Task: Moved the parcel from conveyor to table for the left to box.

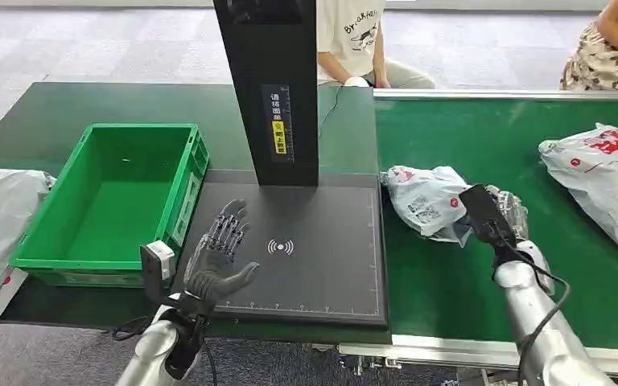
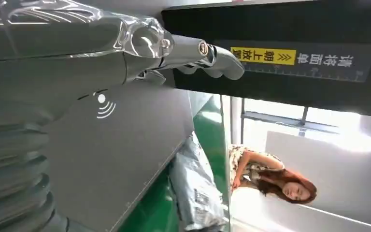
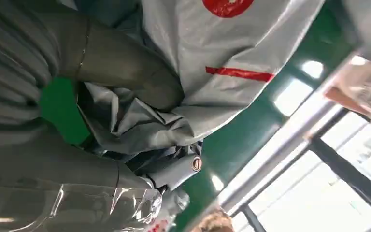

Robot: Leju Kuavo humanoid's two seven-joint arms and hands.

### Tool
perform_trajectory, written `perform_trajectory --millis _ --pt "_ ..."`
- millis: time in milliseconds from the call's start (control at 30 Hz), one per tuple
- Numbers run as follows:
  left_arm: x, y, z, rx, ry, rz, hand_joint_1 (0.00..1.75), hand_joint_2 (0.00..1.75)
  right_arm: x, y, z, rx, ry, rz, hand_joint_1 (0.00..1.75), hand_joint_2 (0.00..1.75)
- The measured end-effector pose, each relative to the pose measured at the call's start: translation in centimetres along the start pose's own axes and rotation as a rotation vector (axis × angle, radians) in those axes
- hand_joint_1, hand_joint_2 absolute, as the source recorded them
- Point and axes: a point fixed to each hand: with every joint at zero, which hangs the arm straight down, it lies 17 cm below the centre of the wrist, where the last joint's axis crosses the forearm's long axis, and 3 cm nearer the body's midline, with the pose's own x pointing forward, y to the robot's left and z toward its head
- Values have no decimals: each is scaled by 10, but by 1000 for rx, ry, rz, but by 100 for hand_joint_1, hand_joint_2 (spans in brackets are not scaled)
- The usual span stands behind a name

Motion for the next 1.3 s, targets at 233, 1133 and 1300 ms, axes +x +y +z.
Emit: perform_trajectory --millis 233,1133,1300 --pt "7 -1 -1 -3 -36 1 0 175 90 -21 16 -74 -290 -232 175 175" --pt "61 19 -57 96 -203 21 0 175 303 205 114 728 -528 -726 175 175" --pt "63 21 -62 110 -211 32 0 175 289 251 147 928 -410 -802 175 175"
